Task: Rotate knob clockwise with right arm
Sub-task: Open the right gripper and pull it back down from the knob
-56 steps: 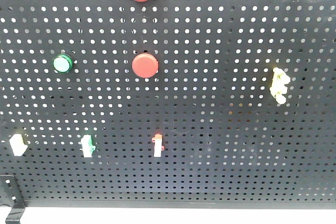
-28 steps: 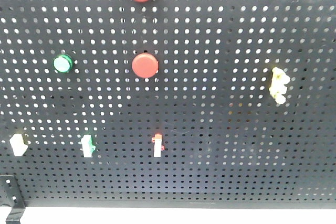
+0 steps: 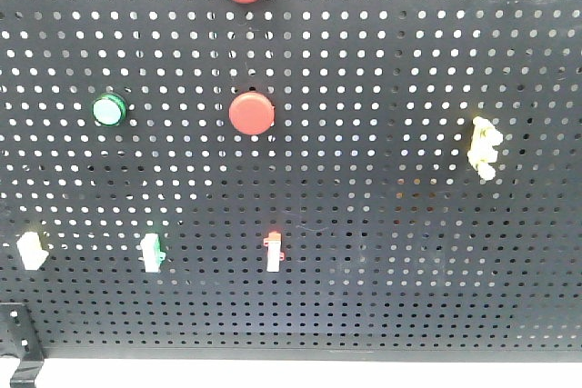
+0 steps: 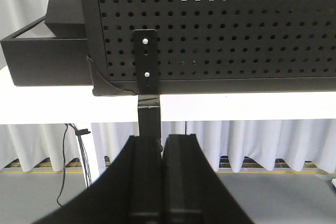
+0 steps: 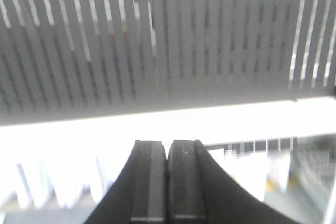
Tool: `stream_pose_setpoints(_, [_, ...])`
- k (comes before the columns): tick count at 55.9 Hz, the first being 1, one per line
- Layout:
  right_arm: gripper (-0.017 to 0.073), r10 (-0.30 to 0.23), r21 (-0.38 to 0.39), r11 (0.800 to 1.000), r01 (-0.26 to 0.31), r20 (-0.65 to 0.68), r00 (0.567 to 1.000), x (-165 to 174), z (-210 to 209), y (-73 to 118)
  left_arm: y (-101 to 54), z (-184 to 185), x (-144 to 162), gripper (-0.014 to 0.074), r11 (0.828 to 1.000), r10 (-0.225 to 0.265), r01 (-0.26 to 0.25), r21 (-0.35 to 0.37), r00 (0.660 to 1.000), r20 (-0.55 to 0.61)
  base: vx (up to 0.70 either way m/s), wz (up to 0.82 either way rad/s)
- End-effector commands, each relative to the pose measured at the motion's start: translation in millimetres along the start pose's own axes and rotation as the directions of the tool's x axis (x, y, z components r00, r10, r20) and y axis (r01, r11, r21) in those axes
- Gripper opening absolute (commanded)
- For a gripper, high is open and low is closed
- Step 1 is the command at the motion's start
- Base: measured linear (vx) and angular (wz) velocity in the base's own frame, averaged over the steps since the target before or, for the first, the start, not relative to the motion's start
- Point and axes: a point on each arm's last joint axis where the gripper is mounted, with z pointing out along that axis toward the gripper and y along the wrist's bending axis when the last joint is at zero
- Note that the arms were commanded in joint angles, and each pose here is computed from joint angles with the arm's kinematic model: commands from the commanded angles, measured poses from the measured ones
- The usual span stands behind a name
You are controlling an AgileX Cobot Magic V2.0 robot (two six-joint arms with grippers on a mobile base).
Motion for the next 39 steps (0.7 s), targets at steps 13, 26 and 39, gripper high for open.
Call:
stream_pose_setpoints(13, [0.0061, -0.004, 0.001, 1.000, 0.004, -0.003, 1.000, 4.1, 0.3, -0.3, -0.6, 1.0, 0.6, -0.0006, 1.000, -0.006, 0.006, 0.011, 0.998, 0.066, 0.00, 0.00])
stream_pose_setpoints(26, [0.0061, -0.004, 0.001, 1.000, 0.004, -0.005, 1.000, 4.3, 0.3, -0.3, -0.6, 1.0, 0.6, -0.0006, 1.000, -0.006, 0.006, 0.011, 0.998, 0.066, 0.00, 0.00])
stream_pose_setpoints(39, [0.0061, -0.004, 0.001, 1.000, 0.004, -0.005, 1.000, 4.3, 0.3, -0.3, -0.6, 1.0, 0.6, -0.0006, 1.000, -0.006, 0.006, 0.011, 0.998, 0.066, 0.00, 0.00])
